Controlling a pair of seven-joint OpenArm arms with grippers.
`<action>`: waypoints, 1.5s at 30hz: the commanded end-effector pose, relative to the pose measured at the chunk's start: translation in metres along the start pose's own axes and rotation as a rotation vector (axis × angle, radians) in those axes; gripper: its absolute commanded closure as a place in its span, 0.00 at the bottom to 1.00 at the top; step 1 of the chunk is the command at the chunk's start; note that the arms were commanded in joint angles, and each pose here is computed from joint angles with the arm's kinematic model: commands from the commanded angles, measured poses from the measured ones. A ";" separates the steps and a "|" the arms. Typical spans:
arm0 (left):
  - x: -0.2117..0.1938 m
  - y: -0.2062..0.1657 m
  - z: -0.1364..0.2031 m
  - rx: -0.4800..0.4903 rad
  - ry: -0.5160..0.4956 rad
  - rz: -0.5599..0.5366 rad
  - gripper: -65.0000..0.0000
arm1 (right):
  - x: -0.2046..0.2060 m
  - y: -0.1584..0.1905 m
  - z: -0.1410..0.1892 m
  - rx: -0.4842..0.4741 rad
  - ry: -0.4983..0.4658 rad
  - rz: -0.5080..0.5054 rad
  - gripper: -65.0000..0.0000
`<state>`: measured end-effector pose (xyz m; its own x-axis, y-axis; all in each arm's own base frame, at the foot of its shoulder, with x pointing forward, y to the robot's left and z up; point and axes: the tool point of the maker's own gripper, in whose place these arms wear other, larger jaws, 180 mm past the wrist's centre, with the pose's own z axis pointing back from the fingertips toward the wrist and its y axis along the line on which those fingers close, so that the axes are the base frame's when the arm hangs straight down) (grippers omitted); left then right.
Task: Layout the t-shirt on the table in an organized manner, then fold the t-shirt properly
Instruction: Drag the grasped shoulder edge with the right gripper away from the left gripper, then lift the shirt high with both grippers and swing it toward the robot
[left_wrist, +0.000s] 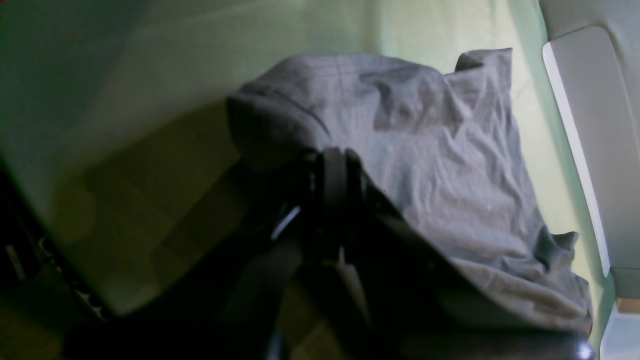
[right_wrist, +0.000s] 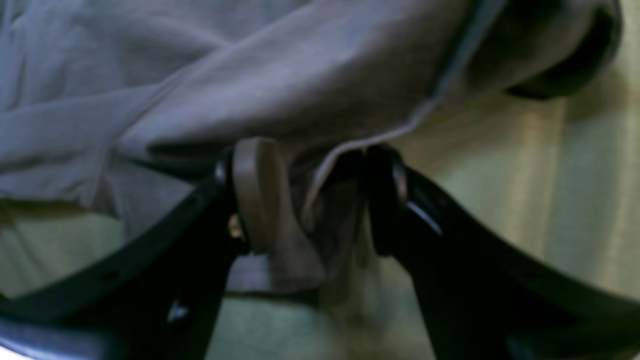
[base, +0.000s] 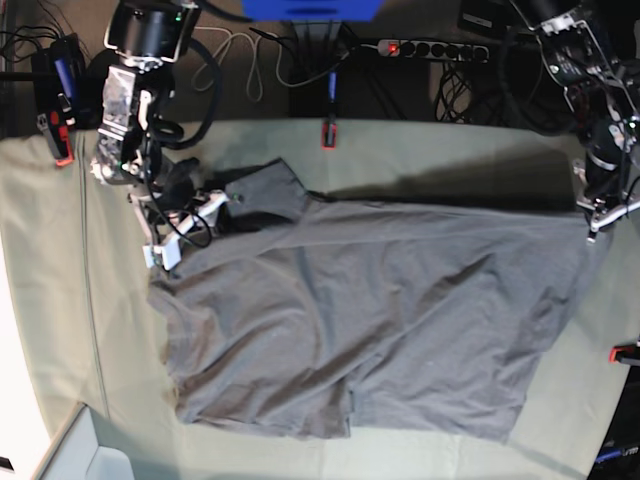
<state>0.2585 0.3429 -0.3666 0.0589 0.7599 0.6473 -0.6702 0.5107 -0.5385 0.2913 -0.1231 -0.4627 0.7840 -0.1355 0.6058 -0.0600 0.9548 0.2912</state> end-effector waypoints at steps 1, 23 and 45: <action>0.022 -0.010 0.001 -0.027 -0.062 -0.018 1.00 | 0.017 0.000 0.002 0.012 -0.048 0.022 0.56; 0.026 -0.015 -0.001 -0.037 -0.072 -0.013 1.00 | -0.021 0.000 -0.006 0.025 0.041 -0.023 1.00; 0.009 0.016 0.042 -0.036 -0.005 -0.010 1.00 | -0.009 0.005 0.139 -0.056 -0.328 0.009 1.00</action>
<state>0.2121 0.3334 -0.3621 0.0902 0.7764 0.6238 -0.6630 0.5142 -0.5441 0.1907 -0.1534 -0.3783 0.5939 -0.1883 0.7822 -0.0131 0.9698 0.2434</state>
